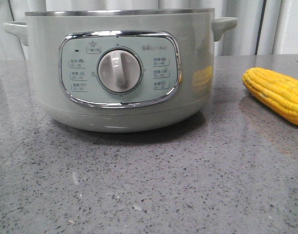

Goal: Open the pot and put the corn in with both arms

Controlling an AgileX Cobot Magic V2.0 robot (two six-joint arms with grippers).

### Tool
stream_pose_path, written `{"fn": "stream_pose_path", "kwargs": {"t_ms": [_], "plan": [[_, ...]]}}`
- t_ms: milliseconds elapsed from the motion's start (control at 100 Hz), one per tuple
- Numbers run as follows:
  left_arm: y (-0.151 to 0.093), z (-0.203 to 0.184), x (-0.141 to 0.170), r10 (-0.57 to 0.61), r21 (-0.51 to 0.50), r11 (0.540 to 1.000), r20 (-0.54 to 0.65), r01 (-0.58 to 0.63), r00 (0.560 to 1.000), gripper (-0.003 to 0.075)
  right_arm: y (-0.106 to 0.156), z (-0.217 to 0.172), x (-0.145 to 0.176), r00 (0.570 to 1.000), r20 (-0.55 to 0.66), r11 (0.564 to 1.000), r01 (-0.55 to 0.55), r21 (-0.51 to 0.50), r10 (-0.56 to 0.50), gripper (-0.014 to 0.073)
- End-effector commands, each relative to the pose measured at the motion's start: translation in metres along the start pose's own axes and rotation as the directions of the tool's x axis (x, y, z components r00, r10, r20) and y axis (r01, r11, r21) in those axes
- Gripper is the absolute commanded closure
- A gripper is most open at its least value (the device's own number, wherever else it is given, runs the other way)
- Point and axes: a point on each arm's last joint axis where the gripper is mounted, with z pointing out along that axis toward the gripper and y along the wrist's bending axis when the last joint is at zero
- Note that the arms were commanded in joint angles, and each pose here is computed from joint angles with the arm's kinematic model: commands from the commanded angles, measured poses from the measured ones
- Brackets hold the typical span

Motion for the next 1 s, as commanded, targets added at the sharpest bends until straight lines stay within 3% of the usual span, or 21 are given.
{"fn": "stream_pose_path", "kwargs": {"t_ms": [0,220,390,600,740,890,990], "plan": [[-0.001,-0.022,-0.055,-0.001,0.006,1.0,0.227,0.0,0.974,0.0741,0.009,0.003,-0.019,0.999,0.037,0.999,0.03,-0.032,-0.029,0.0236],[-0.002,-0.061,-0.088,0.006,0.006,1.0,0.315,-0.008,0.949,0.0741,0.032,0.037,-0.037,0.994,-0.051,0.993,0.09,-0.08,-0.095,0.0236],[-0.003,-0.107,-0.112,0.054,-0.009,0.998,0.364,-0.055,0.93,0.0741,0.026,0.069,-0.04,0.979,-0.172,0.994,0.104,-0.042,-0.11,0.0237],[-0.001,-0.163,-0.123,0.12,-0.049,0.993,0.32,-0.11,0.94,0.0741,0.022,0.094,-0.035,0.956,-0.27,0.994,0.11,-0.021,-0.111,0.0277],[0.0,-0.194,-0.116,0.167,-0.079,0.986,0.313,-0.15,0.935,0.0741,0.021,0.099,-0.034,0.954,-0.282,0.994,0.104,-0.019,-0.105,0.0403],[0.005,-0.213,-0.097,0.185,-0.117,0.98,0.253,-0.16,0.95,0.0741,0.021,0.097,-0.034,0.951,-0.29,0.994,0.108,-0.018,-0.108,0.0669],[0.008,-0.219,-0.076,0.19,-0.142,0.976,0.208,-0.163,0.959,0.0741,0.022,0.091,-0.032,0.946,-0.304,0.994,0.109,-0.021,-0.11,0.0658]]}}
